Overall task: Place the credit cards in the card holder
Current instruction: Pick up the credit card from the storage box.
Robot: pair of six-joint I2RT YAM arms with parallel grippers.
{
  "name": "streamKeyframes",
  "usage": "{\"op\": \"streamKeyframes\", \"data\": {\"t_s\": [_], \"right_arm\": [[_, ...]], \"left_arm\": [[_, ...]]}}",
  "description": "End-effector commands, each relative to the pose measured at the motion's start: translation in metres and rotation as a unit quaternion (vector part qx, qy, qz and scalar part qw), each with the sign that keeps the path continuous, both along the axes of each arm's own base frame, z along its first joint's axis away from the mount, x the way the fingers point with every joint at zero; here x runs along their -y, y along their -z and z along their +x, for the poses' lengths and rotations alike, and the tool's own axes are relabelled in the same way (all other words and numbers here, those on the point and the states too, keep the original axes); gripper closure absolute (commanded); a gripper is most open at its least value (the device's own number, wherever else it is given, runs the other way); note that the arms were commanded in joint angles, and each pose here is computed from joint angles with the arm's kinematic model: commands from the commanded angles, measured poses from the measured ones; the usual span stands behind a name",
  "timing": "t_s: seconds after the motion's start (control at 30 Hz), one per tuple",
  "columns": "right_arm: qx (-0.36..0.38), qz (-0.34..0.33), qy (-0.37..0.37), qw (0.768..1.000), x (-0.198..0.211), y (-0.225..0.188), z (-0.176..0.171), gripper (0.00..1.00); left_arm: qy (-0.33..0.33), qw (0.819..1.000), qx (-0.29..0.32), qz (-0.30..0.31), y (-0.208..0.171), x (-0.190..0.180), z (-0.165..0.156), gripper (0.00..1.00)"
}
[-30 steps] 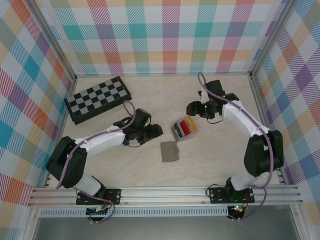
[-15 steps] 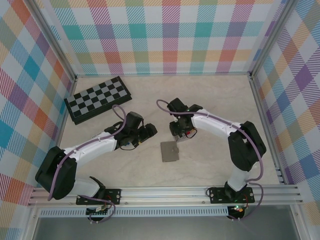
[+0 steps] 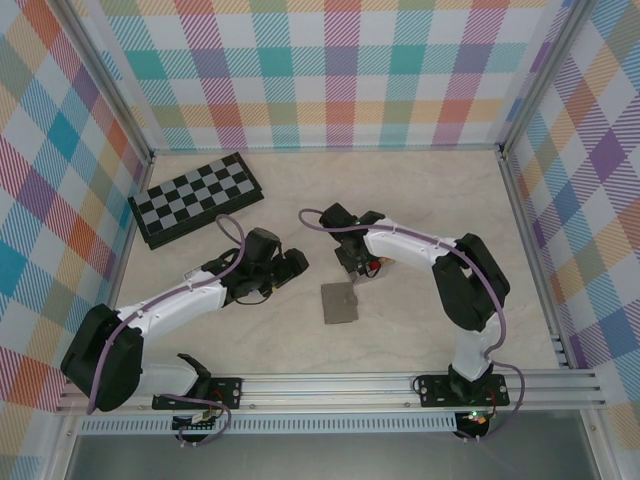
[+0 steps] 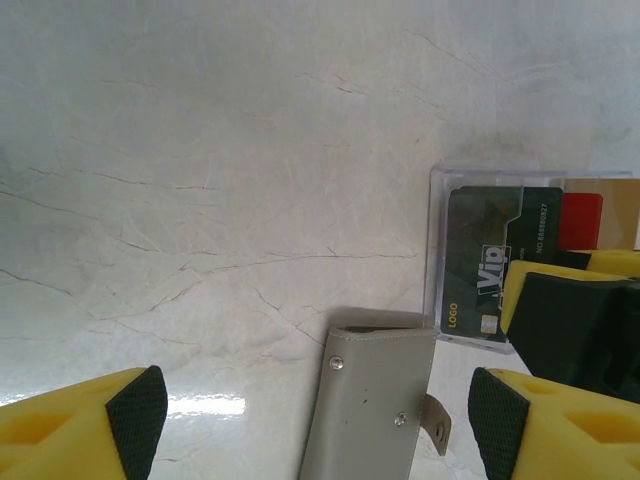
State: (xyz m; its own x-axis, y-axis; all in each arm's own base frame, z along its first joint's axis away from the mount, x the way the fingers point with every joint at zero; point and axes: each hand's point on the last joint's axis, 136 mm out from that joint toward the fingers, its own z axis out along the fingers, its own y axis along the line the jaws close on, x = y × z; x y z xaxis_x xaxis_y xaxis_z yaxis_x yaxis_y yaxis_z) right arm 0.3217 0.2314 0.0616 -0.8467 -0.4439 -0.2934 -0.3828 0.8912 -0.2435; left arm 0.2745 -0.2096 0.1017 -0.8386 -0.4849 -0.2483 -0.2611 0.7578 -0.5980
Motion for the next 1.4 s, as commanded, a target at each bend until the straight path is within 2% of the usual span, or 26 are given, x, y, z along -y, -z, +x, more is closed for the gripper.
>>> {"op": "streamKeyframes", "data": {"t_s": [0.0, 0.3, 0.53, 0.73, 1.17, 1.37], "right_arm": [[0.032, -0.042, 0.0, 0.999, 0.007, -0.013, 0.007, 0.59], [0.055, -0.05, 0.004, 0.997, 0.014, -0.026, 0.009, 0.61], [0.046, -0.047, 0.002, 0.998, 0.012, -0.023, 0.007, 0.67], [0.048, -0.043, 0.003, 0.998, 0.011, -0.026, 0.008, 0.77], [0.051, -0.042, 0.006, 0.998, 0.013, -0.032, 0.006, 0.87], [0.051, -0.027, 0.008, 0.998, 0.012, -0.039, 0.003, 0.87]], "left_arm": [[-0.017, 1.0, 0.009, -0.001, -0.004, -0.008, 0.003, 0.19], [-0.014, 1.0, 0.007, -0.005, -0.005, -0.006, 0.004, 0.19], [-0.011, 1.0, 0.004, -0.004, -0.003, -0.005, 0.003, 0.18], [-0.008, 1.0, 0.001, -0.004, -0.001, -0.004, 0.002, 0.19], [-0.007, 1.0, -0.003, -0.004, 0.0, -0.004, 0.002, 0.18], [-0.005, 1.0, -0.005, -0.005, 0.001, -0.002, 0.003, 0.18]]}}
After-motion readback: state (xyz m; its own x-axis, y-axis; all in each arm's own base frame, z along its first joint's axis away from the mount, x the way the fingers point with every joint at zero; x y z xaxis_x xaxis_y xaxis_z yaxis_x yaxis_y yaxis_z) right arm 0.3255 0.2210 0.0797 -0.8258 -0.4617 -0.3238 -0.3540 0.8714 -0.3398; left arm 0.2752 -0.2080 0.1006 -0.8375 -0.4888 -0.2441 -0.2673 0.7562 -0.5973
